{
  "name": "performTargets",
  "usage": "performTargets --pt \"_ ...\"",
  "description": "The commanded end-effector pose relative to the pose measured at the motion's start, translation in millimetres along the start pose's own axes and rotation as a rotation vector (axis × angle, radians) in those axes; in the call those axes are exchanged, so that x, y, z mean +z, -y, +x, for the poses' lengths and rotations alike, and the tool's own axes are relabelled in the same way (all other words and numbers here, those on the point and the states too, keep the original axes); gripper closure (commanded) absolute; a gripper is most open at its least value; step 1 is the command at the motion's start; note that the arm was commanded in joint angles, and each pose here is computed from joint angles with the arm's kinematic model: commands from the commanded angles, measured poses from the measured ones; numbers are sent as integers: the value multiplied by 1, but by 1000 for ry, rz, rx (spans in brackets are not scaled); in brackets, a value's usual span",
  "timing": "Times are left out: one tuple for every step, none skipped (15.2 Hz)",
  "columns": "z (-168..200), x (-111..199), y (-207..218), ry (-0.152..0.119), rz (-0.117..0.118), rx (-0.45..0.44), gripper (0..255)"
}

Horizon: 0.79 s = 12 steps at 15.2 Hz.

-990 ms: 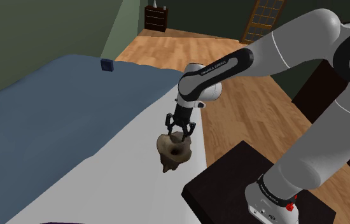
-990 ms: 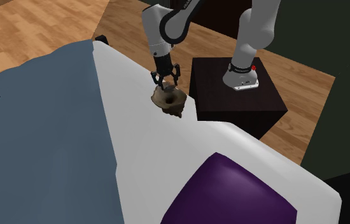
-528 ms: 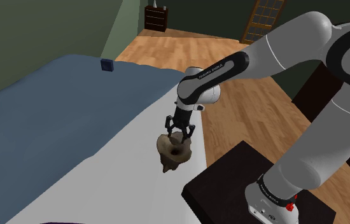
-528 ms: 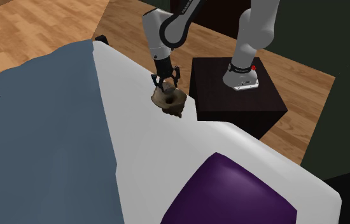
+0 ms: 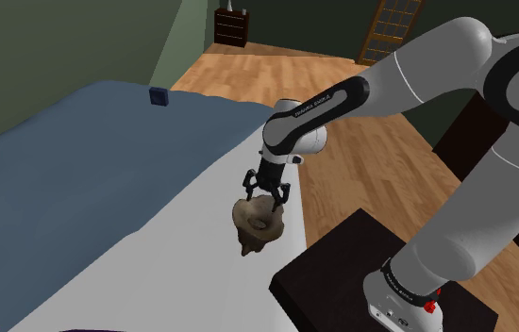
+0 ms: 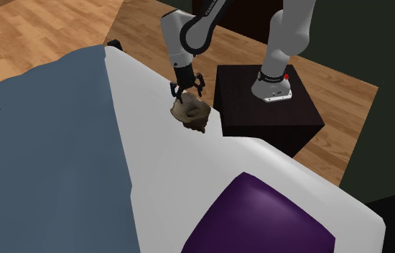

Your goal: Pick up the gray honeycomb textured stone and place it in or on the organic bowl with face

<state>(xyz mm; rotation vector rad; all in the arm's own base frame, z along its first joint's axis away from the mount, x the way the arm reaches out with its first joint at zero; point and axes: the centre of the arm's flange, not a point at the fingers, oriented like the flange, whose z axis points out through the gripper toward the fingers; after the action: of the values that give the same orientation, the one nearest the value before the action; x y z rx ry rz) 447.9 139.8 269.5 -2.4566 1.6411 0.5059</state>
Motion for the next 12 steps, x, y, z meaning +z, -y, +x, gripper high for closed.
performTargets --pt "0 0 0 0 0 0 0" --pt "0 -13 0 0 0 0 0" --pt "0 -26 0 0 0 0 0" --pt "0 -40 0 0 0 0 0" --pt "0 -50 0 0 0 0 0" --pt "0 -50 0 0 0 0 0" --pt "0 -50 0 0 0 0 0" --pt "0 -50 0 0 0 0 0" --pt "0 -50 0 0 0 0 0" --pt "0 -50 0 0 0 0 0" --pt "0 -50 0 0 0 0 0" --pt "0 -50 0 0 0 0 0"
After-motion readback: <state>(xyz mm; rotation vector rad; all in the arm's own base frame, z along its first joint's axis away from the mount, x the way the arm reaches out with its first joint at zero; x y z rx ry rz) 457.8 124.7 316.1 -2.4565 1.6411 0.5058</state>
